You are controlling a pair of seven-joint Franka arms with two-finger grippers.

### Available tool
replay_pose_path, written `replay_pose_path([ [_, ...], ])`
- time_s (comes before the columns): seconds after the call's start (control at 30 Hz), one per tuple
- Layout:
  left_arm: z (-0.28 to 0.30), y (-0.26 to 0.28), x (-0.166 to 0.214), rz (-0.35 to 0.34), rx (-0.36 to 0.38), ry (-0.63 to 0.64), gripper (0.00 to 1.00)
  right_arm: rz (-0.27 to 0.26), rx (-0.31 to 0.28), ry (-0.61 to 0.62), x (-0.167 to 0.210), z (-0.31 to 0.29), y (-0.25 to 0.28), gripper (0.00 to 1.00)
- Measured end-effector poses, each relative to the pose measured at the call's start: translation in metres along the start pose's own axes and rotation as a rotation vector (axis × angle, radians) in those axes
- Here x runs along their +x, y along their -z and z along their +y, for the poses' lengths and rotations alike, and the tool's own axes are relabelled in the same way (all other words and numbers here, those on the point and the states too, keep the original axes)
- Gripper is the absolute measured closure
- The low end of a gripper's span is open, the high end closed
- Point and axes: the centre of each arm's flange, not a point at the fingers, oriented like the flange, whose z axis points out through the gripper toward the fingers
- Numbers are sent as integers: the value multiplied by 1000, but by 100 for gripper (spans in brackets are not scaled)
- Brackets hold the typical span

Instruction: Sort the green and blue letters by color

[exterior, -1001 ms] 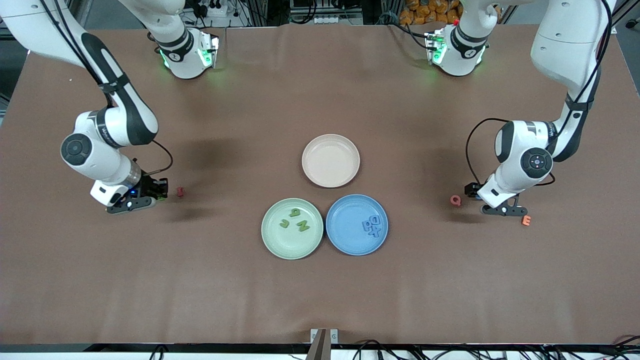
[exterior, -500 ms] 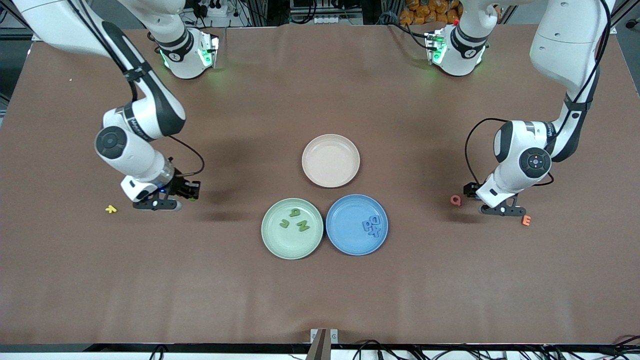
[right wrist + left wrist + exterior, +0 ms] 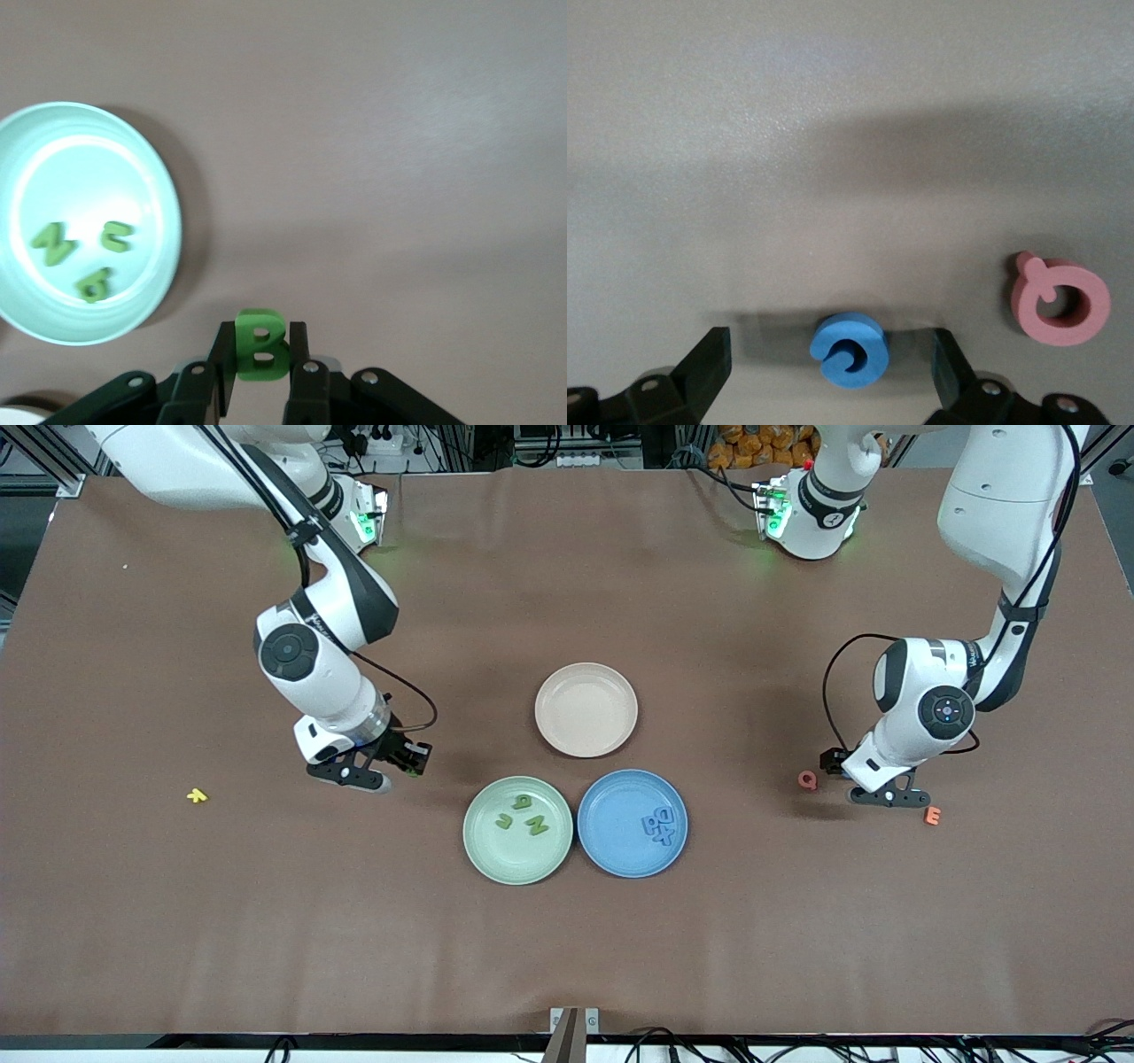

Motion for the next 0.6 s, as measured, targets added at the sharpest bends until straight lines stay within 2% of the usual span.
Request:
replay_pose_path([
  [0.33, 1, 0, 0, 1, 0, 0, 3, -17, 38, -84, -15, -48, -7, 73],
  [0.37, 1, 1, 0, 2, -1, -1, 10, -20, 45, -92, -18, -56, -9, 73],
  [0.6, 4, 4, 1, 8, -2, -4, 43, -37, 77, -124, -25, -97, -15, 73],
])
